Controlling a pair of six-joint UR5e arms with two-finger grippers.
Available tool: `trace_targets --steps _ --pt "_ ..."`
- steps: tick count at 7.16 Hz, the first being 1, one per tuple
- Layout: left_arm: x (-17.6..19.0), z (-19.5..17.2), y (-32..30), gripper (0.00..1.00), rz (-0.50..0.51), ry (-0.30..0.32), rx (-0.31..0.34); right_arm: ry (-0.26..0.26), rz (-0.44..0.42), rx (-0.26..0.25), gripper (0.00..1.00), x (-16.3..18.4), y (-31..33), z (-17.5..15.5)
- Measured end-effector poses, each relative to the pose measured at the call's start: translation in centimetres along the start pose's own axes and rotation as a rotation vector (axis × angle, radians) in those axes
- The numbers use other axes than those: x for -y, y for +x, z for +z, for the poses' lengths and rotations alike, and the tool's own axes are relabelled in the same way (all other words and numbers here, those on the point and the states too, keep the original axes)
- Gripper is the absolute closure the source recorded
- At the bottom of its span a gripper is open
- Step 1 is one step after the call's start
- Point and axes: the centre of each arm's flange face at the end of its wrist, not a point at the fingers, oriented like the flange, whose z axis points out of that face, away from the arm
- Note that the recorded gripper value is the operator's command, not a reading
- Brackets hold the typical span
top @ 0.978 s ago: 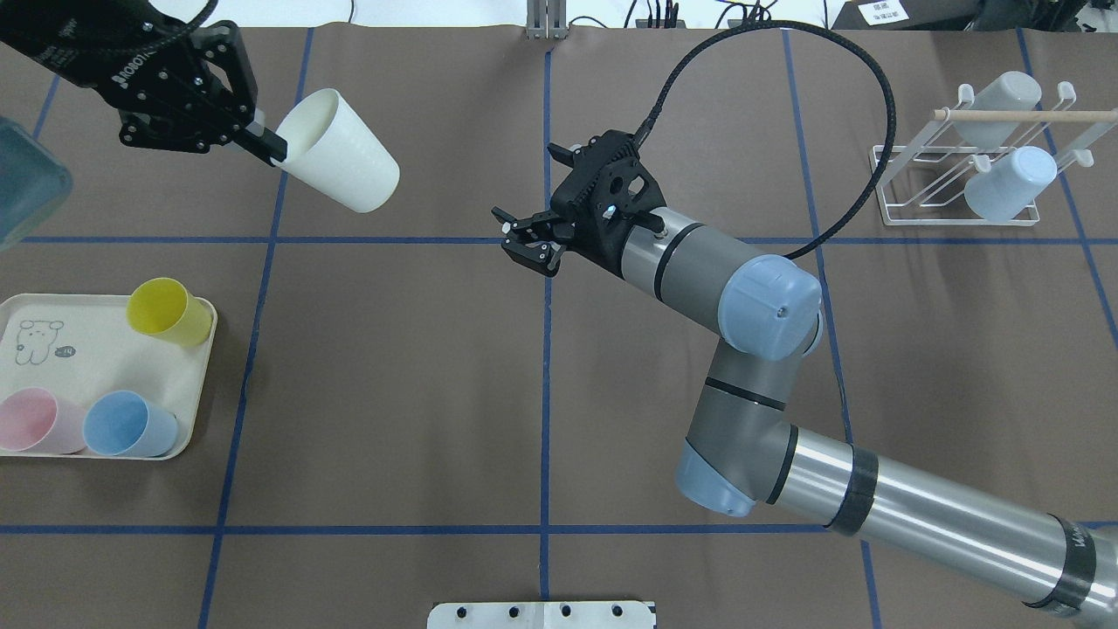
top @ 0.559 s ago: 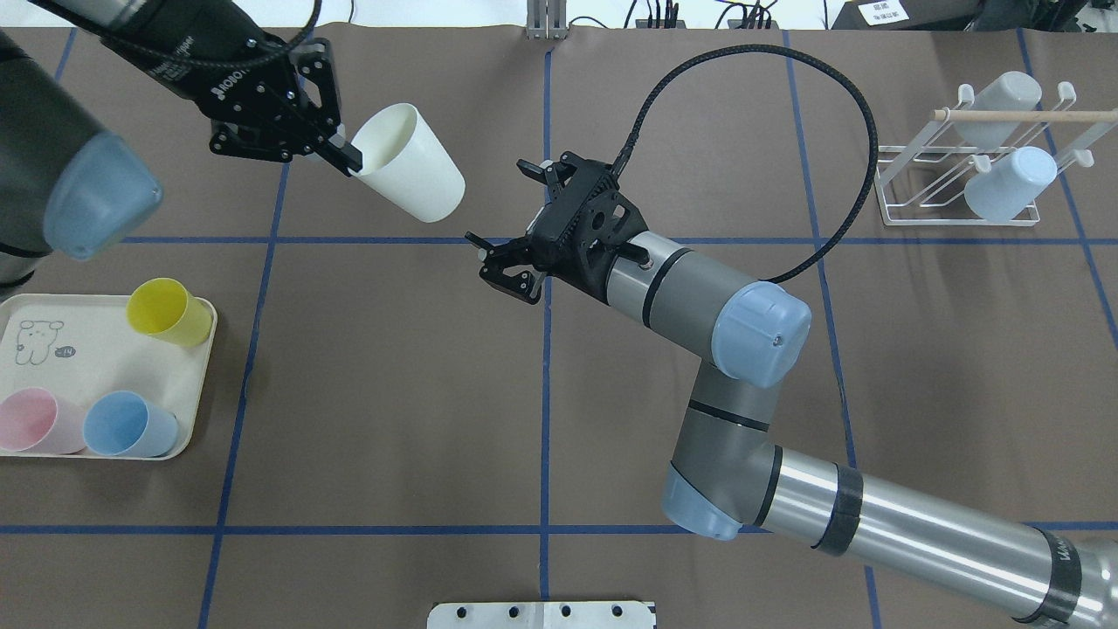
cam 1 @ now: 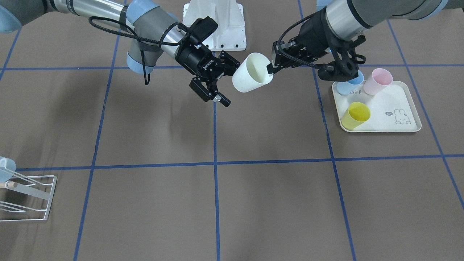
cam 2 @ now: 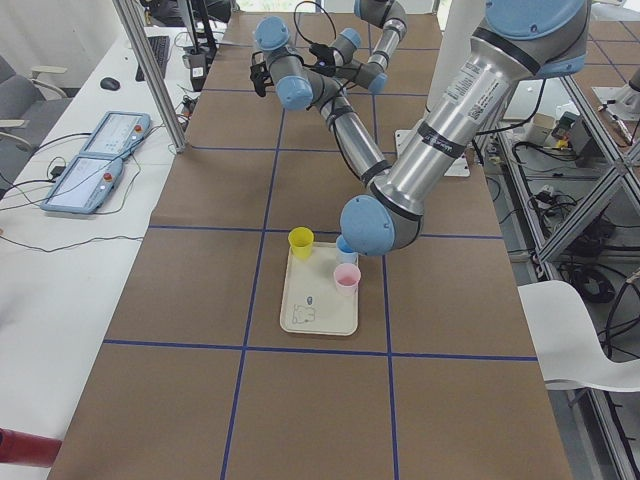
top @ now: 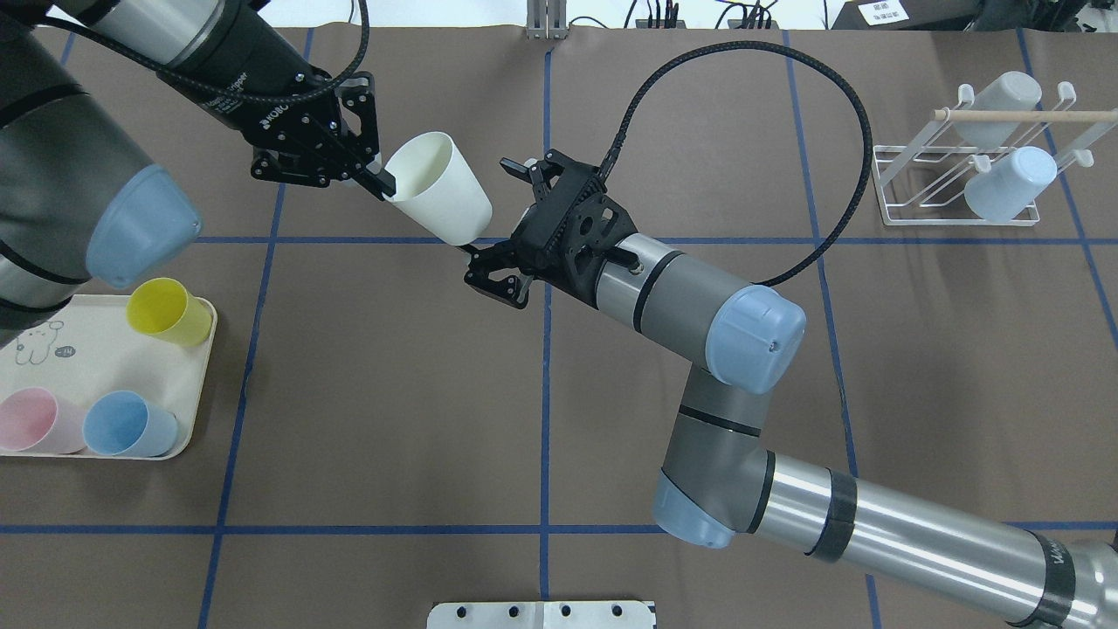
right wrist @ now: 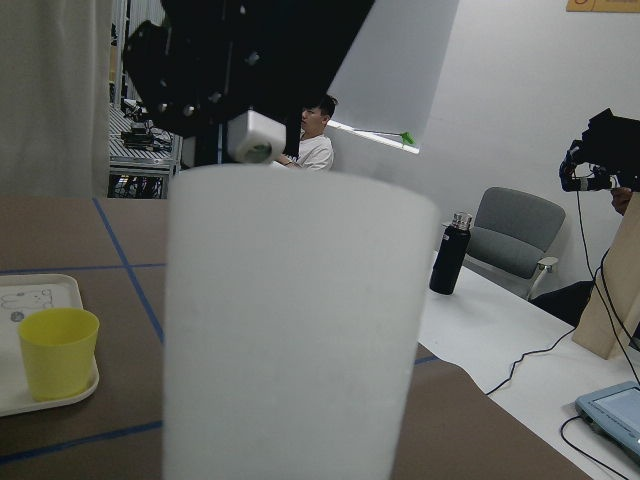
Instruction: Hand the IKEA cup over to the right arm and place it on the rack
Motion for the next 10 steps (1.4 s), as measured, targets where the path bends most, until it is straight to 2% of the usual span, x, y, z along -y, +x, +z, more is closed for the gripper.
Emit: trace_targets --steps 10 --pt "0.4 0.5 1.8 1.00 0.009 -0.002 -0.003 0.013 -0.025 0.011 0.02 0.3 -2.4 -0.4"
